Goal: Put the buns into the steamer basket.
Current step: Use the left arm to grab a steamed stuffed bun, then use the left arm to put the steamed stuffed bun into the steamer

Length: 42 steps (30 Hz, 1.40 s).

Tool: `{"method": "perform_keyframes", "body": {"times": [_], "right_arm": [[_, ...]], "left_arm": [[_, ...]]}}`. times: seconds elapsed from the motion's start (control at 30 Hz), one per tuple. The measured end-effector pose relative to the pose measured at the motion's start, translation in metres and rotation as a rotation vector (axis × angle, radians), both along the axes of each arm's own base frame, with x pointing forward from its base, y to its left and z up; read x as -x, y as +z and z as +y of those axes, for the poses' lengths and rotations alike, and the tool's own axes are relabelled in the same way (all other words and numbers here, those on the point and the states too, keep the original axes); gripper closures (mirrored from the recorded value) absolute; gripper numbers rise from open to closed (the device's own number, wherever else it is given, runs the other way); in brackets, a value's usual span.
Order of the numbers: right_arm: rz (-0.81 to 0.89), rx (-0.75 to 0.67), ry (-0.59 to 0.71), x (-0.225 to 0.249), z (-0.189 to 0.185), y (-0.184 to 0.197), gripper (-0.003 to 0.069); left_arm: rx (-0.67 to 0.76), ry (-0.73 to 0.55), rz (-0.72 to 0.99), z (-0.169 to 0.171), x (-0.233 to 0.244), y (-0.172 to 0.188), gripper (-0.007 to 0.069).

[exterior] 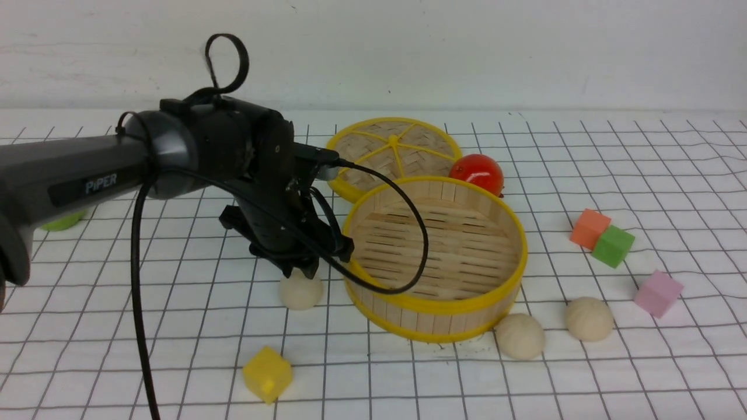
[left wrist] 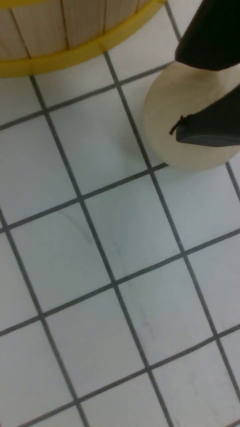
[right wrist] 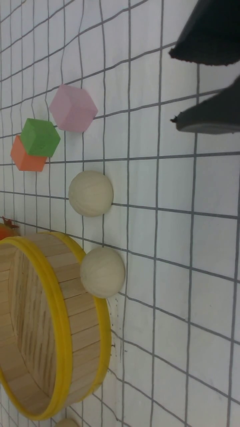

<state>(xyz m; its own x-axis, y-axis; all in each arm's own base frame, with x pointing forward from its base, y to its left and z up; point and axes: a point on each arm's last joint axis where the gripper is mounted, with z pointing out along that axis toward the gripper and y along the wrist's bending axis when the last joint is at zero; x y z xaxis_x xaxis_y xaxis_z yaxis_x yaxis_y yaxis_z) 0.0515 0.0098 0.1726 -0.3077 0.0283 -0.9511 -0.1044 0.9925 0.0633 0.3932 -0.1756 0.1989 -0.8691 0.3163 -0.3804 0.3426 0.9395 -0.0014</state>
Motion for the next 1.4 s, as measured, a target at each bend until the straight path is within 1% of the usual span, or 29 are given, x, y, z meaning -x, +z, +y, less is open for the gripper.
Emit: {"method": "perform_keyframes", "body": {"times": [0.1,0.47,0.5,0.53,0.57,0.6,0.67,0.73,0.77,0.9,1.0,1.07,1.1,1.13,1.2,1.23,1.33,1.4], "right_arm": [[0.000,0.000,0.000,0.000,0.000,0.000,0.0420],[0.000,0.000,0.000,0.000,0.000,0.000,0.0420],[0.000,0.000,0.000,0.000,0.000,0.000,0.0420],[0.000,0.000,0.000,0.000,0.000,0.000,0.0420],[0.000,0.000,0.000,0.000,0.000,0.000,0.0420],[0.000,0.000,0.000,0.000,0.000,0.000,0.0420],[0.000,0.000,0.000,0.000,0.000,0.000,0.0420],[0.000,0.000,0.000,0.000,0.000,0.000,0.0420],[0.000,0.000,0.000,0.000,0.000,0.000,0.0420],[0.000,0.000,0.000,0.000,0.000,0.000,0.0420],[0.000,0.000,0.000,0.000,0.000,0.000,0.0420],[0.000,0.000,0.000,0.000,0.000,0.000,0.0420],[0.000,0.000,0.000,0.000,0.000,0.000,0.0420],[0.000,0.000,0.000,0.000,0.000,0.000,0.0420],[0.000,0.000,0.000,0.000,0.000,0.000,0.0420],[0.000,0.000,0.000,0.000,0.000,0.000,0.0420],[0.000,0.000,0.000,0.000,0.000,0.000,0.0420],[0.000,0.000,0.000,0.000,0.000,0.000,0.0420]], "left_arm": [[-0.008,-0.002,0.008,0.000,-0.001,-0.005,0.0384],[-0.009,-0.002,0.010,0.000,-0.002,-0.005,0.0393],[-0.008,0.000,0.012,-0.001,-0.002,-0.005,0.0415],[-0.008,0.000,0.014,-0.001,-0.001,-0.005,0.0415],[-0.007,0.001,0.019,-0.001,-0.001,-0.005,0.0466],[-0.007,0.001,0.019,-0.001,-0.001,-0.005,0.0473],[-0.006,0.003,0.026,-0.001,0.000,-0.005,0.0571],[-0.007,0.003,0.027,0.000,0.000,-0.005,0.0628],[-0.007,0.003,0.027,0.000,0.000,-0.005,0.0638],[-0.008,0.003,0.031,-0.001,0.000,-0.003,0.0638],[-0.009,-0.009,0.032,-0.004,0.005,0.010,0.0638],[0.008,-0.031,0.004,-0.013,0.011,0.032,0.0638],[0.012,-0.034,-0.001,-0.014,0.012,0.036,0.0638],[0.044,-0.062,-0.048,-0.026,0.018,0.059,0.0638],[0.080,-0.089,-0.091,-0.039,0.022,0.078,0.0638],[0.133,-0.126,-0.139,-0.054,0.026,0.098,0.0638],[0.203,-0.163,-0.169,-0.074,0.025,0.108,0.0638],[0.224,-0.165,-0.161,-0.083,0.017,0.098,0.0638]]}}
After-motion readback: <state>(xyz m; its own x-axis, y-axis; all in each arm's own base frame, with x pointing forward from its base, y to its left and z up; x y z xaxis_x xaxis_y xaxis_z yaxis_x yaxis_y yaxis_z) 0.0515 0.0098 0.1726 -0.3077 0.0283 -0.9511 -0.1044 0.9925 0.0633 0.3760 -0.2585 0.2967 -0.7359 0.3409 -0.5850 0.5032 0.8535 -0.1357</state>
